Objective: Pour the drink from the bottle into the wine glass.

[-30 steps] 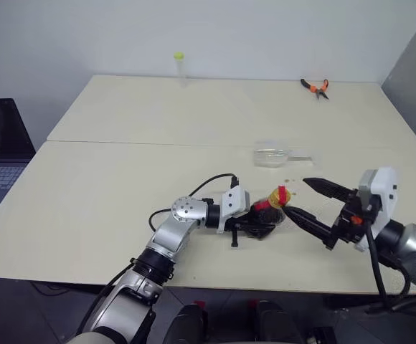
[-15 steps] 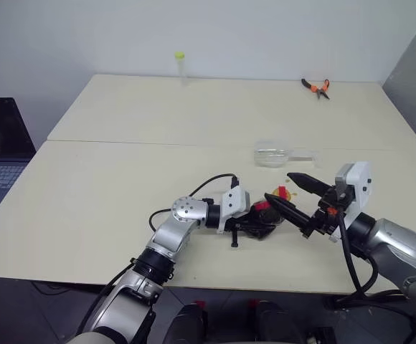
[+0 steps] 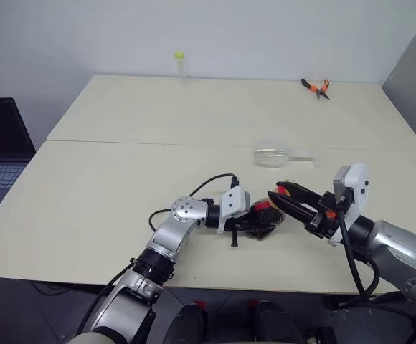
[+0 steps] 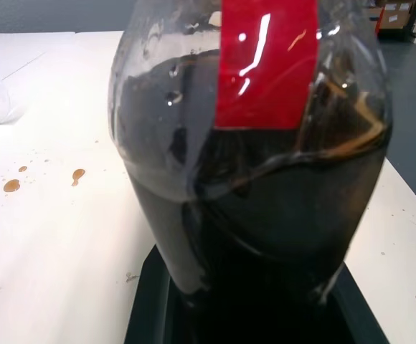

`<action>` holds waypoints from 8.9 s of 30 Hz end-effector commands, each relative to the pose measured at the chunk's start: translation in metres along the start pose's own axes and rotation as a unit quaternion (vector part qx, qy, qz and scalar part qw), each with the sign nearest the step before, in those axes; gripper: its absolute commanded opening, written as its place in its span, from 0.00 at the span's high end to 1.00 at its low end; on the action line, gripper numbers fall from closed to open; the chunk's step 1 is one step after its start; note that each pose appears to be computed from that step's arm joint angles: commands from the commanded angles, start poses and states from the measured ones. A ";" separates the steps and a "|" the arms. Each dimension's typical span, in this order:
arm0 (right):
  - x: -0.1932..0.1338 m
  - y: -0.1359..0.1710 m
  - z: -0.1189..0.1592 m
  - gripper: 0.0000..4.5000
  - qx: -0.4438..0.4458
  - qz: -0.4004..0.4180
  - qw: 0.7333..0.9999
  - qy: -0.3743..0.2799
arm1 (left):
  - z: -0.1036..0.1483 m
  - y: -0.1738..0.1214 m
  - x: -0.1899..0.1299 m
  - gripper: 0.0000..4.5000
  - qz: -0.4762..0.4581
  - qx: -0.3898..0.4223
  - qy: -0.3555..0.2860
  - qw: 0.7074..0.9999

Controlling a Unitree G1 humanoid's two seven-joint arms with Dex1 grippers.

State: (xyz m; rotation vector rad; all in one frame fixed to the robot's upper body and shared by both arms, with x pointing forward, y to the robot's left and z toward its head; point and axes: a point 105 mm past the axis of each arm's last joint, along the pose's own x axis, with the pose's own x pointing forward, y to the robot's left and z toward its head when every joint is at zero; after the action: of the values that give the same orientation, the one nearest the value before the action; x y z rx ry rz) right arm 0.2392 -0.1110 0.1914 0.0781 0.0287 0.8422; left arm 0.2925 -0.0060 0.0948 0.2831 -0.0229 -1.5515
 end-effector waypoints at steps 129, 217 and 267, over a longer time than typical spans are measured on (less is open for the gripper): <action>0.035 -0.118 -0.037 0.00 -0.464 -0.226 0.841 0.165 | 0.002 0.024 -0.151 0.01 0.356 -0.037 0.012 0.934; 0.172 -0.046 -0.085 0.29 -0.185 -0.006 0.980 -0.070 | 0.023 -0.004 -0.180 0.00 0.279 -0.075 -0.002 0.957; 0.047 -0.028 -0.037 0.00 -0.190 0.012 0.981 -0.016 | 0.074 -0.016 -0.213 0.00 0.376 0.006 -0.039 0.926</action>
State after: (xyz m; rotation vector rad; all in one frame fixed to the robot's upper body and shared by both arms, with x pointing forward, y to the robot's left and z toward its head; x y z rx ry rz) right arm 0.2988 -0.0937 0.1355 -0.2677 -0.1043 0.8251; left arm 0.2609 0.1912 0.1828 0.1594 -0.1366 -0.8043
